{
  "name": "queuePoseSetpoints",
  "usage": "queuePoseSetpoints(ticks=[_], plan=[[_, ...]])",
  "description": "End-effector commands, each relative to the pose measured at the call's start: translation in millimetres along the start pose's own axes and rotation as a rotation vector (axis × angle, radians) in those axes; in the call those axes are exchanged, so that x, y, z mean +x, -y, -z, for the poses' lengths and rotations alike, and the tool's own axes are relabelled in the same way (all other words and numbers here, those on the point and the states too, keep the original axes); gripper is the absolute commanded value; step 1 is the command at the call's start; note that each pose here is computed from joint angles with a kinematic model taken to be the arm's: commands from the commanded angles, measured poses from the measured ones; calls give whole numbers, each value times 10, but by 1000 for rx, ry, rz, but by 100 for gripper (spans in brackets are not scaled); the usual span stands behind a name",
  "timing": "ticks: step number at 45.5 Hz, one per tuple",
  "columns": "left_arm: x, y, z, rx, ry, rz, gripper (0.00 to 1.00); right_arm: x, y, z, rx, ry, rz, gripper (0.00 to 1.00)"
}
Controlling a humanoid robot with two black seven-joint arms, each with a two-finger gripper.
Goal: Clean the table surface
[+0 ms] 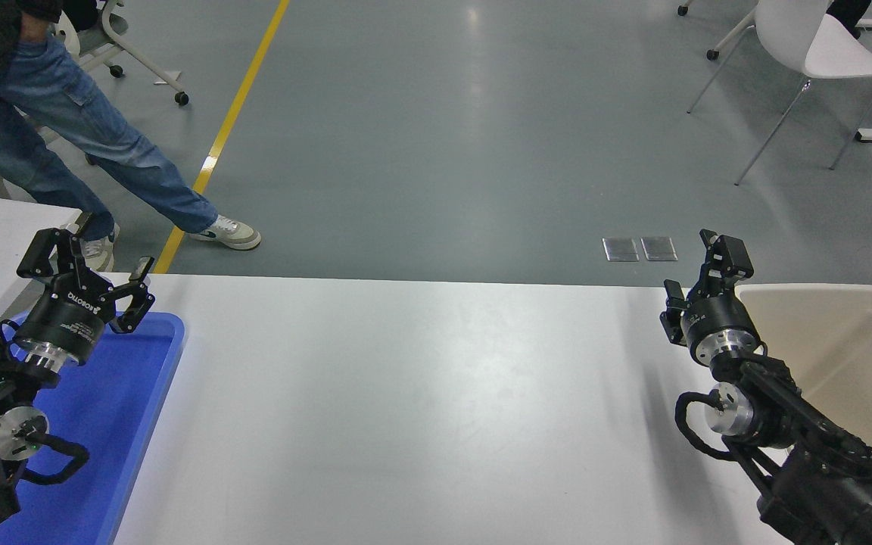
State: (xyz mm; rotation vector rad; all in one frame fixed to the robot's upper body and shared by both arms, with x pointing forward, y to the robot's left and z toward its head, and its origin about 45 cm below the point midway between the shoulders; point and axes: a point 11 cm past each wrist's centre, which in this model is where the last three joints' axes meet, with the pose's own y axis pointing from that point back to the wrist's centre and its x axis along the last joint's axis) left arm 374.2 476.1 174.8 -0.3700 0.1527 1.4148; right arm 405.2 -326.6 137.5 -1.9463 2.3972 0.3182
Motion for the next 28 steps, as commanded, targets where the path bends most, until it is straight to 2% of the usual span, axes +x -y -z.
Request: queuePoseSetpoints(ticks=[1, 28], plan=[[3, -1, -2, 0, 1, -1, 100, 9, -20, -35, 0, 4, -4, 100], [-1, 1, 0, 0, 0, 0, 100, -9, -41, -66, -7, -2, 5, 100]])
